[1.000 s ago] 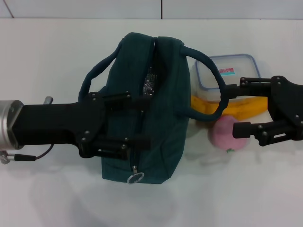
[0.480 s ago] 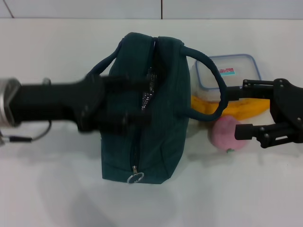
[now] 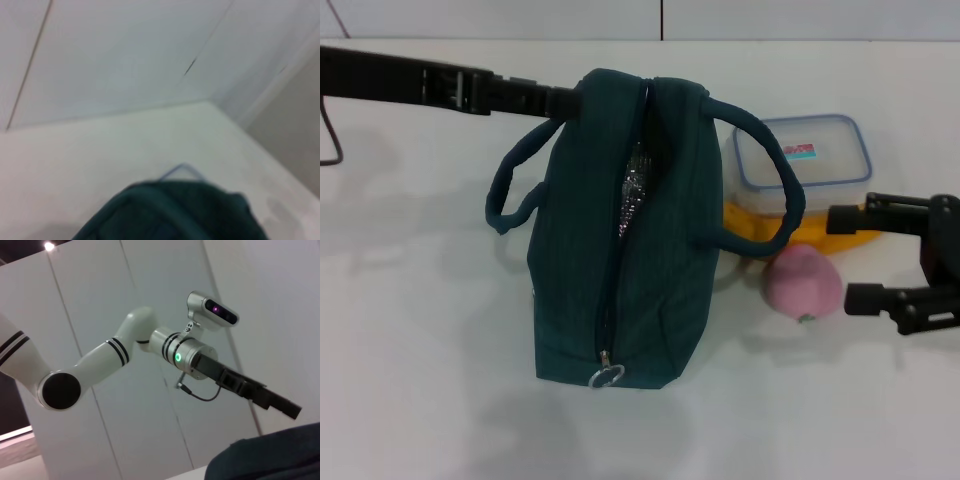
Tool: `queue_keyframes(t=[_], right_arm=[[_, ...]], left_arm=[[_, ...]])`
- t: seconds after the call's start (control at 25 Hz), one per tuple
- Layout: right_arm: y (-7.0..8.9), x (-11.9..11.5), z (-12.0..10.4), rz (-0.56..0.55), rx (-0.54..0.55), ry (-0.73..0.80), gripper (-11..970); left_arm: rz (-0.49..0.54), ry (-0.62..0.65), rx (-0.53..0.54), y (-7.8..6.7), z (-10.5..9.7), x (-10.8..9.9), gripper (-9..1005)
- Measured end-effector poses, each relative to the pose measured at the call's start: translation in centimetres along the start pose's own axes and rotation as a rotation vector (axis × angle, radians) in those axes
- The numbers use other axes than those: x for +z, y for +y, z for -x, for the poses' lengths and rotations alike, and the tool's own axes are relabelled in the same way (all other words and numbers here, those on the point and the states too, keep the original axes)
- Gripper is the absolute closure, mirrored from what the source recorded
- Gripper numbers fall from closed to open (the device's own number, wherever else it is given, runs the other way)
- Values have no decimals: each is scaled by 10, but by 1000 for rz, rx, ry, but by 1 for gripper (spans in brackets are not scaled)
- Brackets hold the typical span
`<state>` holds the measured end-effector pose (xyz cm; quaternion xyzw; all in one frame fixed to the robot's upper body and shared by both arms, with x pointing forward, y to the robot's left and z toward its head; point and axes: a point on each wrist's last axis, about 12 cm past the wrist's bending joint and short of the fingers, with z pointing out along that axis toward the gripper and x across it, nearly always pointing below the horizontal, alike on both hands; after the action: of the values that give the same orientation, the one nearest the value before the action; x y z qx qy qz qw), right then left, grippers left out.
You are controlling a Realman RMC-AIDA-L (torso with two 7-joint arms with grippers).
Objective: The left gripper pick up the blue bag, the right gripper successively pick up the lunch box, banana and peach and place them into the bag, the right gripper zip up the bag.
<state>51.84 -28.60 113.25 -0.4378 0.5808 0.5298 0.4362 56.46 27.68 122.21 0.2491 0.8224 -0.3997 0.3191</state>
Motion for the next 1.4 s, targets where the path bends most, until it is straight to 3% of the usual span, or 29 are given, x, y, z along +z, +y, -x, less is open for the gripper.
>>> queue_keyframes(t=[0.36,0.56,0.72,1.24,1.32,1.4], right_arm=[[7,-13,-10,-64,13,-38,105],[9,-15,-15,-81,27,-36,105],[12,-18,-22,-99,56,-42,105],[21,-28,-39,-154,131,-73,106],[14,-33,-41,-241,167,-124,106],[3,-41,-47,-392,270,-244,105]], left_arm=[[34,92,-88,0,-5,13,118],[35,150,-139,3,-8,27,123],[94,207,-135,8,-5,43,127],[124,216,-132,11,-1,48,638],[124,204,-134,12,-2,47,708],[127,191,-131,13,-4,48,758]])
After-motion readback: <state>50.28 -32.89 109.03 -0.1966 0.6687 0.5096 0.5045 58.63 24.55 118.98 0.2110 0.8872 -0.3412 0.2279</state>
